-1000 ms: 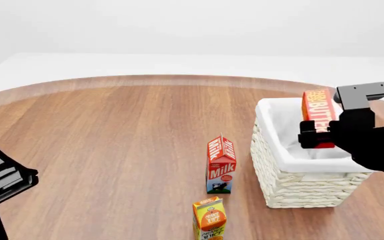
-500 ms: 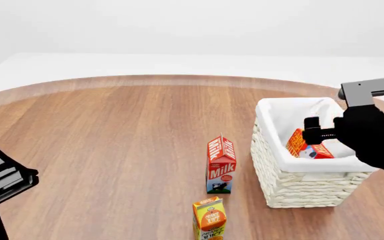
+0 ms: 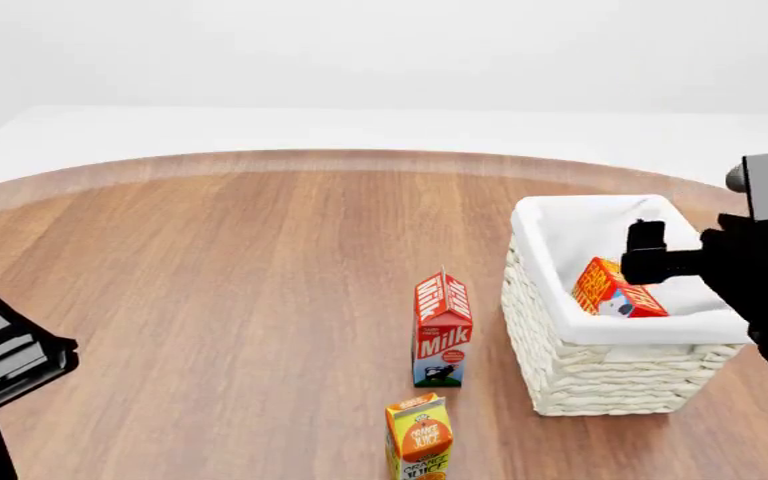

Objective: Pick up the cream cheese box and the butter, and put them in the basket.

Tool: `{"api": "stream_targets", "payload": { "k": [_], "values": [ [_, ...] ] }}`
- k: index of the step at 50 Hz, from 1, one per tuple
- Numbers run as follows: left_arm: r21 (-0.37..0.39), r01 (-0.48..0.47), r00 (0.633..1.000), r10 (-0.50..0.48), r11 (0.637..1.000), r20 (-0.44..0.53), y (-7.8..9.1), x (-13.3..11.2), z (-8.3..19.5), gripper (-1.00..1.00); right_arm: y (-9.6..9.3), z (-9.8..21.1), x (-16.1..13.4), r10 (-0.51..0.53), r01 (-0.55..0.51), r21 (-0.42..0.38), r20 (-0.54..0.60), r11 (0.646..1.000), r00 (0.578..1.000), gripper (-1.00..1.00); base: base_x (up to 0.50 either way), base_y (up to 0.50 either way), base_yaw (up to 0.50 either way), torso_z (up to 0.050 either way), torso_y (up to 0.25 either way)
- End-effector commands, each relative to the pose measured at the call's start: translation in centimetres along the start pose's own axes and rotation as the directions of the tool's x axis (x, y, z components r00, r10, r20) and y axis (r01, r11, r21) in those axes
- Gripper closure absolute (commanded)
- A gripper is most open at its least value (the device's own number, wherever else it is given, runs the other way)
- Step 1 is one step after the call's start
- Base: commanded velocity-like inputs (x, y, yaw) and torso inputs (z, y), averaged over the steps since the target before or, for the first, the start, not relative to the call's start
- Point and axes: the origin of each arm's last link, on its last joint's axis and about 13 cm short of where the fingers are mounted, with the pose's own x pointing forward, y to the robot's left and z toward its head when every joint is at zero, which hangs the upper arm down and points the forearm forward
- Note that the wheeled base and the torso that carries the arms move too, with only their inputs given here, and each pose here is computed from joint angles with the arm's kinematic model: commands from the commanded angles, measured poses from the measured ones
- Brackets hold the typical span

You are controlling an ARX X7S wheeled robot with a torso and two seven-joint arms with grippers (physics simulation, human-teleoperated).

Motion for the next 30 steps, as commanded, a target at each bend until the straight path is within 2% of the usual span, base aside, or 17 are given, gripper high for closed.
{"api": "stream_targets", "payload": {
  "k": [1,3,4,10,13,17,25,27,29,30],
  "values": [
    [0.010,0.009,1.000,-0.010,1.000,0.022,0.0,0.0,0.3,-1.00,1.2,1.0,-8.6,-0.018,-0.018,0.117,0.298,0.993,0.954,-1.00,0.00,0.00,0.00,0.000,0.000],
    [0.016,0.047,0.998,-0.048,0.999,0.035,-0.4,-0.1,0.6,-1.00,1.3,1.1,-9.4,-0.034,-0.015,0.142,0.338,0.990,0.941,-1.00,0.00,0.00,0.00,0.000,0.000],
    [-0.001,0.080,0.996,-0.080,0.997,0.039,-0.9,-0.2,1.1,-1.00,1.5,0.8,-10.0,-0.055,0.005,0.130,0.378,0.992,0.924,-1.00,0.00,0.00,0.00,0.000,0.000],
    [-0.017,0.200,0.978,-0.199,0.980,0.058,-2.9,-1.0,1.8,-1.00,2.8,-1.0,-10.7,-0.048,0.003,0.104,0.436,0.995,0.899,-1.00,0.00,0.00,0.00,0.000,0.000],
    [-0.021,0.264,0.963,-0.262,0.964,0.071,-4.0,-1.5,2.1,-1.00,3.7,-1.5,-10.9,-0.042,-0.015,0.120,0.454,0.993,0.890,-1.00,0.00,0.00,0.00,0.000,0.000],
    [-0.029,0.300,0.951,-0.297,0.953,0.083,-4.7,-2.0,2.6,-1.00,4.6,-1.8,-11.0,-0.061,-0.037,0.181,0.504,0.983,0.861,-1.00,0.00,0.00,0.00,0.000,0.000],
    [-0.013,0.382,0.914,-0.376,0.924,0.153,-6.0,-2.9,4.1,-1.00,6.6,-2.2,-11.5,-0.045,-0.111,0.197,0.649,0.974,0.759,-1.00,0.00,0.00,0.00,0.000,0.000],
    [-0.018,0.390,0.909,-0.382,0.920,0.168,-6.0,-3.1,4.5,-1.00,7.2,-2.3,-11.6,-0.057,-0.109,0.187,0.707,0.976,0.705,-1.00,0.00,0.00,0.00,0.000,0.000],
    [-0.020,0.395,0.906,-0.385,0.919,0.176,-6.0,-3.2,4.7,-1.00,7.6,-2.5,-11.6,-0.066,-0.107,0.187,0.732,0.976,0.678,-1.00,0.00,0.00,0.00,0.000,0.000],
    [-0.020,0.402,0.900,-0.391,0.915,0.192,-5.8,-3.3,5.1,-1.00,8.1,-2.5,-11.7,-0.079,-0.108,0.188,0.770,0.976,0.633,-1.00,0.00,0.00,0.00,0.000,0.000]
  ]
}}
